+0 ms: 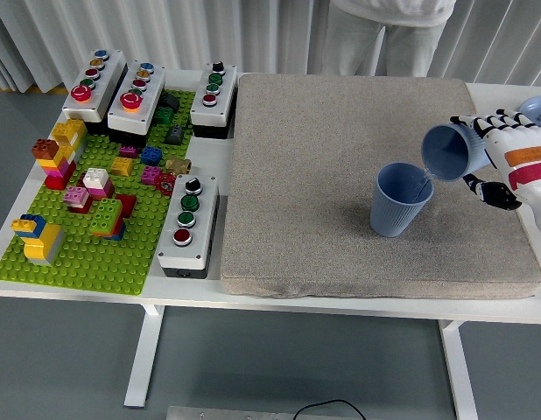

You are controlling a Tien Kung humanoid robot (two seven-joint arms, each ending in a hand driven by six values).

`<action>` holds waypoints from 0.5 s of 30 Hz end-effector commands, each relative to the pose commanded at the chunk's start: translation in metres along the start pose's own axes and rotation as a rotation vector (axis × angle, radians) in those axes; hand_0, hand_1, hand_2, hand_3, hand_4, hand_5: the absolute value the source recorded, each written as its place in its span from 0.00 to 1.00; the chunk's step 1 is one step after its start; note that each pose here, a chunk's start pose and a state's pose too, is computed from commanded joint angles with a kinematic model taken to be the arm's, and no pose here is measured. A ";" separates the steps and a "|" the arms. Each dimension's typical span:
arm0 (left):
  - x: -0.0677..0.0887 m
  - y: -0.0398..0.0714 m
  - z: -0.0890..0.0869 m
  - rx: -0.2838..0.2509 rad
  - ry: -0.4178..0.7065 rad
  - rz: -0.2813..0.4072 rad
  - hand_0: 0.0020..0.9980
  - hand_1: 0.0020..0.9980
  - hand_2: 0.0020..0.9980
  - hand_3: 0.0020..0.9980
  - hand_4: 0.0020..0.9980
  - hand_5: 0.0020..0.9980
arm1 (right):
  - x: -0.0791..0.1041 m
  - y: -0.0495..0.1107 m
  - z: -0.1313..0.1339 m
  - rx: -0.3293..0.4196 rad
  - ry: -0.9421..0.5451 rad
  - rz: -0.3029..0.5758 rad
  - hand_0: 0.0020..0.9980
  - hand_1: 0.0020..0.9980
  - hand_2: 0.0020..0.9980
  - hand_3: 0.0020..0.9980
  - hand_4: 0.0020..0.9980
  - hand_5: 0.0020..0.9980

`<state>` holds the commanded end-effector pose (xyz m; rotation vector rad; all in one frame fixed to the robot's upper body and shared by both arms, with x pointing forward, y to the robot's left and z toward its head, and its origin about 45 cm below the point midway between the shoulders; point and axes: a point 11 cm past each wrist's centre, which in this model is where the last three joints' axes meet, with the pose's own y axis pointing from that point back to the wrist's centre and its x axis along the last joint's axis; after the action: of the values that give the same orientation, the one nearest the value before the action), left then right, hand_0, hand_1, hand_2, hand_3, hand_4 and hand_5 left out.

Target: Pick cup pour cup place

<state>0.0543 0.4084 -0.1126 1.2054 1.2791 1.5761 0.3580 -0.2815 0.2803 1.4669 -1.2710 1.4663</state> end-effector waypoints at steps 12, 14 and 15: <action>0.003 0.000 -0.003 0.008 -0.002 0.005 0.73 0.76 0.82 0.66 0.50 0.92 | 0.000 0.002 -0.011 -0.011 -0.053 -0.004 0.91 0.78 0.71 0.72 0.66 0.00; 0.003 0.000 -0.003 0.007 -0.001 0.005 0.73 0.76 0.82 0.66 0.50 0.92 | 0.000 0.002 -0.013 -0.007 -0.057 -0.005 0.91 0.78 0.71 0.72 0.65 0.00; 0.003 0.000 -0.002 0.007 -0.002 0.005 0.73 0.76 0.82 0.66 0.50 0.92 | 0.000 0.001 -0.013 -0.007 -0.054 -0.008 0.91 0.78 0.71 0.72 0.65 0.00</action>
<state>0.0516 0.4103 -0.1123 1.2151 1.2822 1.5745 0.3527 -0.2696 0.2818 1.5142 -1.2999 1.4246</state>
